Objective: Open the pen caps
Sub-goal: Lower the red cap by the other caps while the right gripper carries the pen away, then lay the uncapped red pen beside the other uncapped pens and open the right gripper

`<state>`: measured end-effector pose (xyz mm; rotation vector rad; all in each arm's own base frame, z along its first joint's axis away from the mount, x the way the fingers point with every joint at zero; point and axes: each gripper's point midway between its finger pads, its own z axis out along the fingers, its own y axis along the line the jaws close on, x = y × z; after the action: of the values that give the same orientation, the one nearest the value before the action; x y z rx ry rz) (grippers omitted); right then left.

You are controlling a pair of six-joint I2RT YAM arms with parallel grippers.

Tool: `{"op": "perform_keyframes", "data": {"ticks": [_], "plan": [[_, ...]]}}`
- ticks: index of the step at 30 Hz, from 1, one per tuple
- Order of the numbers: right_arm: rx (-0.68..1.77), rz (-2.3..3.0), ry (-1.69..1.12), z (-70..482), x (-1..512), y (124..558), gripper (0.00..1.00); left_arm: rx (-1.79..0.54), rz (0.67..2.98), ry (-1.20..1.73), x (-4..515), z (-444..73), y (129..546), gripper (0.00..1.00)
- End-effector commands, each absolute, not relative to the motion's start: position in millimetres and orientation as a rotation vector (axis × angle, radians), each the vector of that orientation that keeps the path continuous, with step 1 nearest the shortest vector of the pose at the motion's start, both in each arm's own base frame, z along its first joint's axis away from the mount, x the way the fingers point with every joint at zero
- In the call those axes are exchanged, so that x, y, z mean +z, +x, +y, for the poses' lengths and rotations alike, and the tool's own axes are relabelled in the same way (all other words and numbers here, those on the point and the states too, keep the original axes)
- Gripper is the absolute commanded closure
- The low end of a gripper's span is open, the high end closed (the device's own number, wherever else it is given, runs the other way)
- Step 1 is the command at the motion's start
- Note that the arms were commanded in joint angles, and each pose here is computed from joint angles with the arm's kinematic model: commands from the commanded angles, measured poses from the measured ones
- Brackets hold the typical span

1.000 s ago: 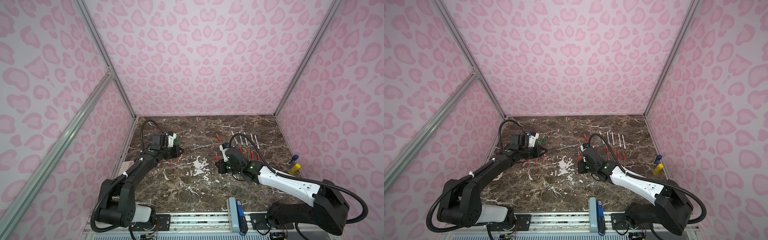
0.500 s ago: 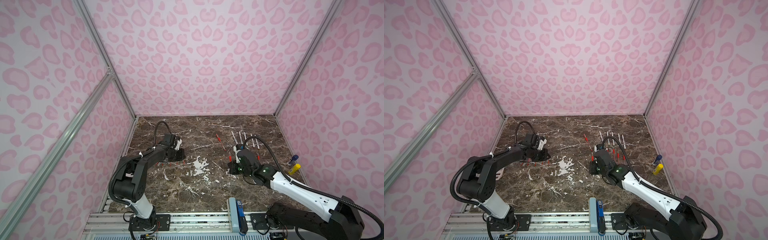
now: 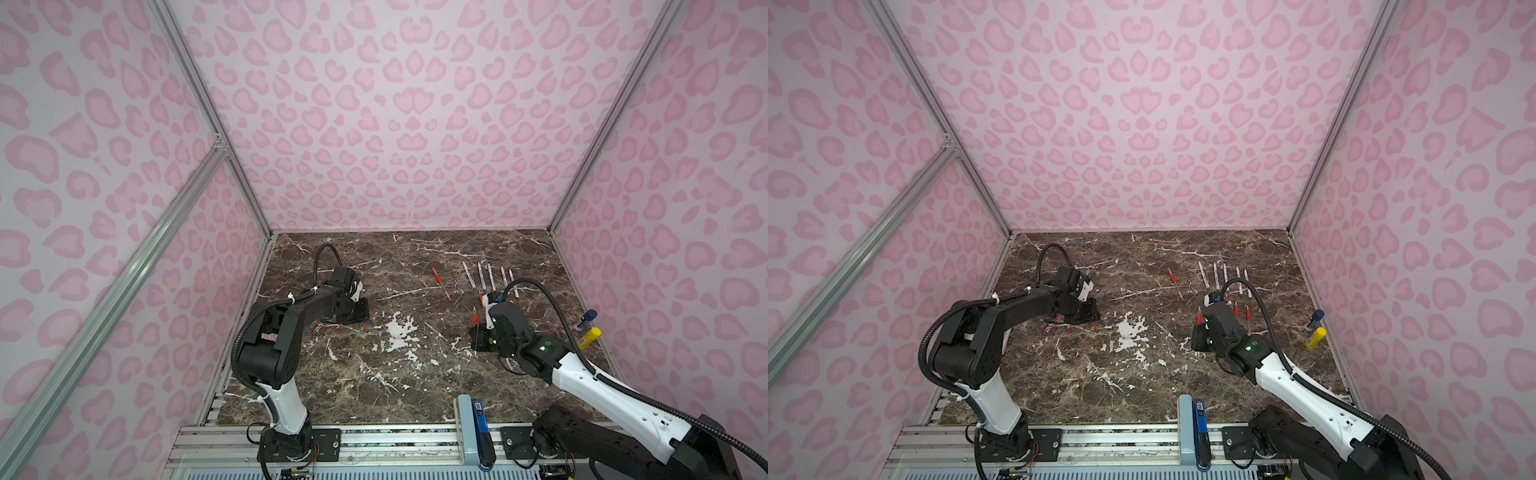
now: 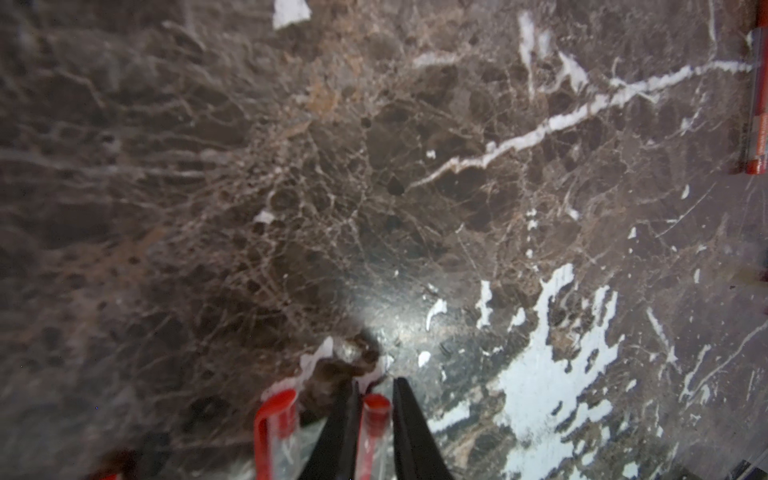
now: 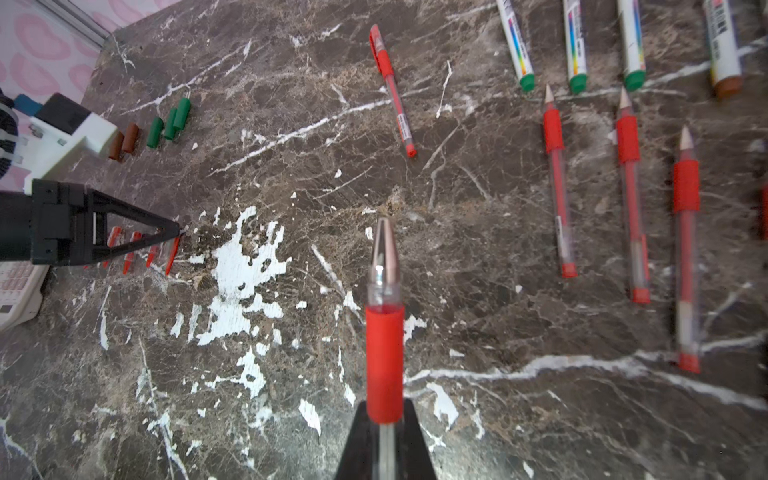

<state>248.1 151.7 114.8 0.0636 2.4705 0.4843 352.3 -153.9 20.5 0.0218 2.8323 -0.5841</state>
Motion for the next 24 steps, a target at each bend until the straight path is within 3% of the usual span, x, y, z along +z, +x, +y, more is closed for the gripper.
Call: {"op": "perform_keyframes", "data": {"ticks": [1,9,16,24], "plan": [[0.475,2.476,0.075,147,114,251,1.00,-0.543,2.863,-0.002,18,-150,350,0.76],[0.420,2.508,0.082,131,111,262,1.00,-0.587,2.773,0.032,56,-154,354,0.67],[0.360,2.607,0.039,124,101,280,1.00,-0.551,2.537,0.172,116,-147,349,0.43],[0.275,2.682,0.016,114,82,312,1.00,-0.467,2.275,0.307,169,-125,331,0.26]]}}
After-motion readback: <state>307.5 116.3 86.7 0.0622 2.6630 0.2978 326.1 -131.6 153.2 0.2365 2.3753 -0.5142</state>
